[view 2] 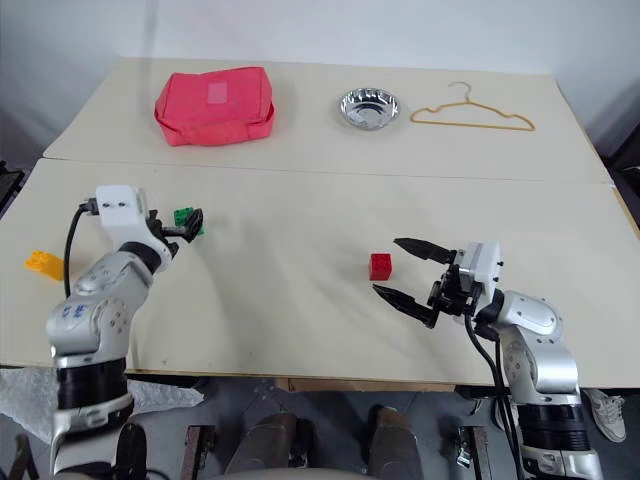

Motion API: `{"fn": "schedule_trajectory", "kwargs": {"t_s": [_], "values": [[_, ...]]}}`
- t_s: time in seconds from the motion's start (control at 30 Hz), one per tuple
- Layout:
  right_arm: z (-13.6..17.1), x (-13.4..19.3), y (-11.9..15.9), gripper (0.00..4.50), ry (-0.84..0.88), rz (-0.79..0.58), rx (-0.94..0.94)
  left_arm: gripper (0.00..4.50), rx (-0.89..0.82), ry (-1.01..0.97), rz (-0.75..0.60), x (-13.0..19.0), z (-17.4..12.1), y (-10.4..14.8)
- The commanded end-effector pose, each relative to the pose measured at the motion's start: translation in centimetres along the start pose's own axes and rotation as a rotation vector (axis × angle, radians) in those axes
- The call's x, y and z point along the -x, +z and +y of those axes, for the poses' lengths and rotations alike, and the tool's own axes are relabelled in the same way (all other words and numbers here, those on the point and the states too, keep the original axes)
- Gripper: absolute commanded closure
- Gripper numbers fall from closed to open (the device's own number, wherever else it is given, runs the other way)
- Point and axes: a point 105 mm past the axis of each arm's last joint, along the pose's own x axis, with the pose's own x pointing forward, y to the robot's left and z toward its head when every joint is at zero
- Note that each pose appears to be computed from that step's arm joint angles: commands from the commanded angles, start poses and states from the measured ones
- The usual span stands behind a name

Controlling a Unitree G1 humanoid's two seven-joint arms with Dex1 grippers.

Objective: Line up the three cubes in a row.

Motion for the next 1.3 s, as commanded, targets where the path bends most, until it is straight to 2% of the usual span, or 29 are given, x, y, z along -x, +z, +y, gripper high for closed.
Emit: {"fn": "schedule_trajectory", "kwargs": {"t_s": [0.03,0.17,0.3,0.43,0.63,0.67,0.73,0.87,0.97,1.07,1.3], "values": [[0.3,-0.3,1.0,0.04,0.004,-0.032,0.026,0.00,-0.021,0.050,0.022,0.0,0.2,-0.3],[0.7,-0.3,0.7,0.04,-0.004,-0.029,0.019,0.00,-0.021,0.064,0.070,0.1,-0.1,-1.6],[0.9,-0.3,0.5,0.04,-0.006,-0.025,0.015,0.00,-0.011,0.048,0.081,0.2,-1.0,-1.9],[0.8,-0.5,0.3,0.00,-0.008,-0.024,0.016,0.88,-0.023,0.031,0.076,0.0,-1.5,-2.0],[1.0,-0.3,-0.1,0.00,-0.015,-0.011,0.008,2.81,-0.075,0.034,0.045,-0.5,-0.8,-1.8],[1.0,-0.2,-0.2,0.00,-0.016,-0.008,0.006,3.03,-0.081,0.033,0.045,-0.5,-0.7,-1.9],[1.2,-0.1,-0.3,0.00,-0.019,-0.003,0.001,3.03,-0.098,-0.001,0.017,-0.6,-0.8,-1.7],[1.2,0.4,-0.2,0.00,-0.035,0.011,0.006,3.03,-0.163,-0.286,-0.136,0.4,-3.0,0.4],[0.9,2.0,0.1,0.00,-0.076,0.047,0.027,3.03,-0.349,-0.795,-0.254,3.8,-5.9,2.2],[0.8,3.7,0.7,0.00,-0.103,0.085,0.033,3.03,-0.418,-1.146,-0.220,5.4,-7.4,1.8],[0.8,5.8,1.7,0.00,-0.145,0.142,0.065,3.03,-0.609,-1.534,-0.100,4.0,-11.5,-1.6]]}}
